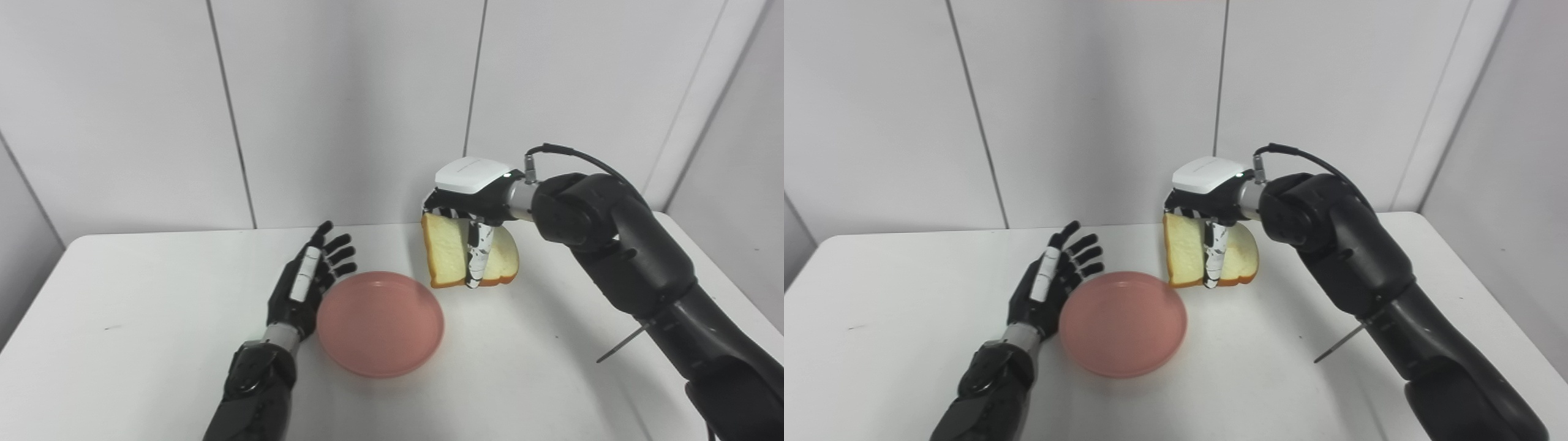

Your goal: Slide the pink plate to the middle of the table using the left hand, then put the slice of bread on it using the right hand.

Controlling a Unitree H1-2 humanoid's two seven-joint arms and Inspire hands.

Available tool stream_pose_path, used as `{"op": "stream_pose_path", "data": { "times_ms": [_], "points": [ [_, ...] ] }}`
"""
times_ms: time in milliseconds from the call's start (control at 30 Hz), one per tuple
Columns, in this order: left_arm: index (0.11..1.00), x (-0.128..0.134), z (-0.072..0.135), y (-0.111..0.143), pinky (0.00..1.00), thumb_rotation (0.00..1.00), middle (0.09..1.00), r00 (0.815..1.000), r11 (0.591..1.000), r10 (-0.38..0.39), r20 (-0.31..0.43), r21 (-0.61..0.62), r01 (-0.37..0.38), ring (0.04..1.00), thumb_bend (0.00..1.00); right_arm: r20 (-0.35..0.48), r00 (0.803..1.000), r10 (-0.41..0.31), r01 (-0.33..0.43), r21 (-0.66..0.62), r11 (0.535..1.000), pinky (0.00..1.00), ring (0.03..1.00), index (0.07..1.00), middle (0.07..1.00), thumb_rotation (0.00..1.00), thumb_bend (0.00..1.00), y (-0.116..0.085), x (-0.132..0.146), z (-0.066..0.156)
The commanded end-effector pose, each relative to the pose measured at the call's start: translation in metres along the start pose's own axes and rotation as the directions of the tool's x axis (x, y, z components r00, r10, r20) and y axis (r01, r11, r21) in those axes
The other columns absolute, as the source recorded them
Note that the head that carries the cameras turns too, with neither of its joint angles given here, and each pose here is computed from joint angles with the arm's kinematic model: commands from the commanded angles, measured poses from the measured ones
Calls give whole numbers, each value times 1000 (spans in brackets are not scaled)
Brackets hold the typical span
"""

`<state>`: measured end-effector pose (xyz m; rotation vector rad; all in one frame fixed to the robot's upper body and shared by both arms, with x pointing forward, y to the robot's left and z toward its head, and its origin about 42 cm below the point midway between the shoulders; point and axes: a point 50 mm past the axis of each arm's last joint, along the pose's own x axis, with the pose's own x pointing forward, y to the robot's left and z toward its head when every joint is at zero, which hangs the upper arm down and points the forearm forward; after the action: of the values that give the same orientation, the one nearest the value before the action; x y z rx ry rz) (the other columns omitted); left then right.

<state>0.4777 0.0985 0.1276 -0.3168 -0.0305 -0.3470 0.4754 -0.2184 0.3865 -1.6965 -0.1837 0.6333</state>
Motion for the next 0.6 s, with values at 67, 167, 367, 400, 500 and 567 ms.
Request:
{"op": "stream_pose_path", "data": {
  "times_ms": [67,167,367,400,500,567],
  "points": [
    [872,-6,-20,-8,687,709,799,998,1000,15,-55,-7,-15,790,952,67,992,-103,105,-19,994,315,390,646,482,0,568,-41,7,16],
    [868,-7,-21,-8,683,715,798,998,1000,21,-52,2,-21,787,947,106,988,-114,111,36,993,310,389,636,481,0,570,-39,15,23],
    [873,-6,-17,-3,695,731,802,999,999,21,-40,25,-20,788,930,138,984,-112,107,47,993,315,386,622,479,0,571,-31,32,36],
    [877,-6,-16,-2,700,736,807,999,999,20,-38,27,-19,792,926,141,984,-108,102,48,994,326,396,628,481,0,570,-29,34,38],
    [881,-7,-17,-2,707,738,812,999,1000,20,-36,22,-19,795,931,150,984,-93,87,49,995,335,404,628,482,0,569,-20,40,45],
    [874,-9,-19,-3,712,727,804,999,1000,21,-38,15,-21,794,935,158,984,-84,77,52,996,342,411,630,483,0,570,-15,44,49]
  ]
}}
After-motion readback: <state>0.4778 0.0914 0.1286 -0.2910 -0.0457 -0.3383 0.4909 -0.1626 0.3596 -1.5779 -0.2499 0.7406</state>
